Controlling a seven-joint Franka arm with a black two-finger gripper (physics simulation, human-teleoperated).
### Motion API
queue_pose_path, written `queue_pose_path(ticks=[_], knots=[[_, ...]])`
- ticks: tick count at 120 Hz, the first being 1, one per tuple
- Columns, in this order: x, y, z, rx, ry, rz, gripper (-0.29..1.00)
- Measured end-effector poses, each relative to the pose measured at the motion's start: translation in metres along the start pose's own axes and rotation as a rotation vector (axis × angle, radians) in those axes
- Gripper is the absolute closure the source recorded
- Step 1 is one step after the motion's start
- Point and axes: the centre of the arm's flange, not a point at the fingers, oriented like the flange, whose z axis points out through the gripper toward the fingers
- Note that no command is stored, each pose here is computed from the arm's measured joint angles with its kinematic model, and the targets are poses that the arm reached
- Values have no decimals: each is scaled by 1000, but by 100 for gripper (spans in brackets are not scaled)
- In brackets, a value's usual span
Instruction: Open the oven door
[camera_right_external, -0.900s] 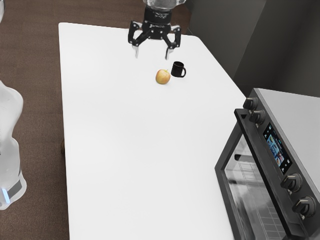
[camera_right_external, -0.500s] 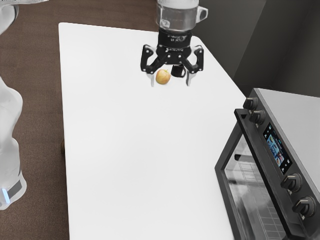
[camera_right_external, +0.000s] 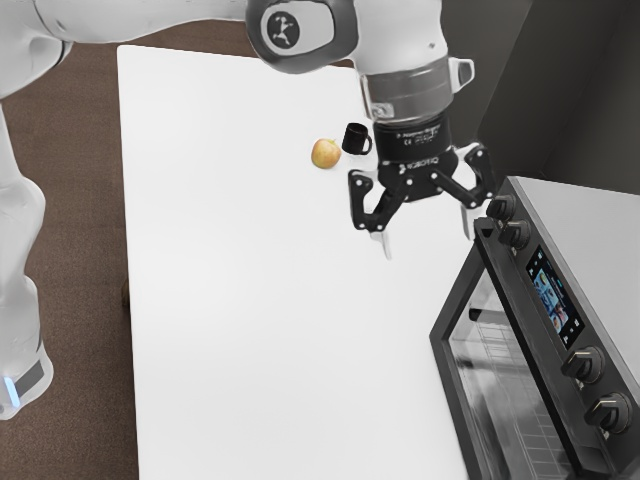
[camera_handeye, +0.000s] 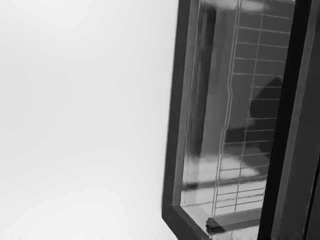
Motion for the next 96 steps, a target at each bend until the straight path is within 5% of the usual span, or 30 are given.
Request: queue_pose_path(ticks=[96], knots=[[29, 61, 98, -46, 80, -13, 0]])
